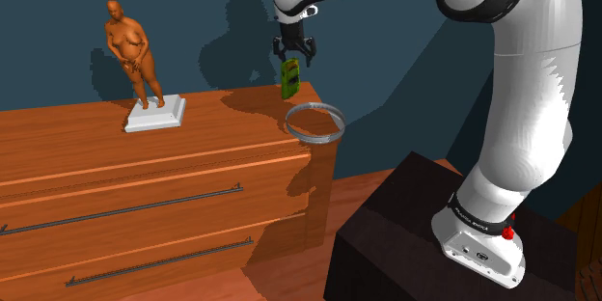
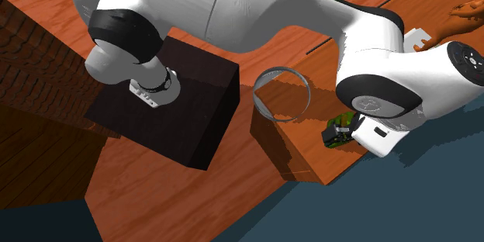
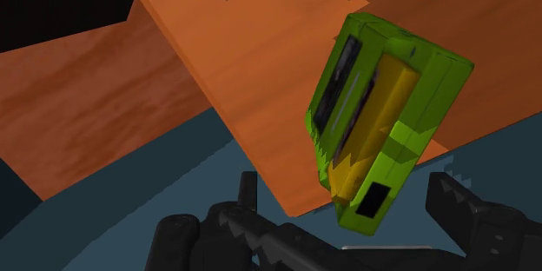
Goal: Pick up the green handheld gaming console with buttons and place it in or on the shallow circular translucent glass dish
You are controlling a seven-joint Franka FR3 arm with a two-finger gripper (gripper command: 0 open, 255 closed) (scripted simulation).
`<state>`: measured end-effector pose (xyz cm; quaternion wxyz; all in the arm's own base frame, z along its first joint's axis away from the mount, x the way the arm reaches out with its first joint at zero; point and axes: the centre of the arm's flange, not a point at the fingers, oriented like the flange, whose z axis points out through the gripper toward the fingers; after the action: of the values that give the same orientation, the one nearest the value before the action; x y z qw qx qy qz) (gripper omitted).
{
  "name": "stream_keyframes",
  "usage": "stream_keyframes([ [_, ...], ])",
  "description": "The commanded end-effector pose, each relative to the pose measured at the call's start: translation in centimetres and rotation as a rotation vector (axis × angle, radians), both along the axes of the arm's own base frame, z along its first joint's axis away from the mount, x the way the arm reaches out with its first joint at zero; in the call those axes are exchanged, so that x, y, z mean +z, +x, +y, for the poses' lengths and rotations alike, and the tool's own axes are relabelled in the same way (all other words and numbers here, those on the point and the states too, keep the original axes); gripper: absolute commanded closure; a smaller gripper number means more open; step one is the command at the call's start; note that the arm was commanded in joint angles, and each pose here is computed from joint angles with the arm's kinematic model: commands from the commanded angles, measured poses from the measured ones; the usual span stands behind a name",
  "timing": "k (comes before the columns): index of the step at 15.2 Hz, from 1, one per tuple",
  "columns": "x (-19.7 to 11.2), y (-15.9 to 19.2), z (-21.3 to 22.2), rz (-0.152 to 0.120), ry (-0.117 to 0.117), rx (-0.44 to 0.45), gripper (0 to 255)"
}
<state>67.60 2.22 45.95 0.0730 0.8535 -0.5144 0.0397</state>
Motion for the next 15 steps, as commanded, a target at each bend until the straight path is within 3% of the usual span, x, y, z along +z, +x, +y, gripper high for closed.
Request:
stream_keyframes([
  [1,0.0,0.0,0.0,0.0,0.0,0.0,0],
  [3,0.0,0.0,0.0,0.0,0.0,0.0,0],
  [4,0.0,0.0,0.0,0.0,0.0,0.0,255],
  [15,1.0,0.0,0.0,0.0,0.0,0.0,255],
])
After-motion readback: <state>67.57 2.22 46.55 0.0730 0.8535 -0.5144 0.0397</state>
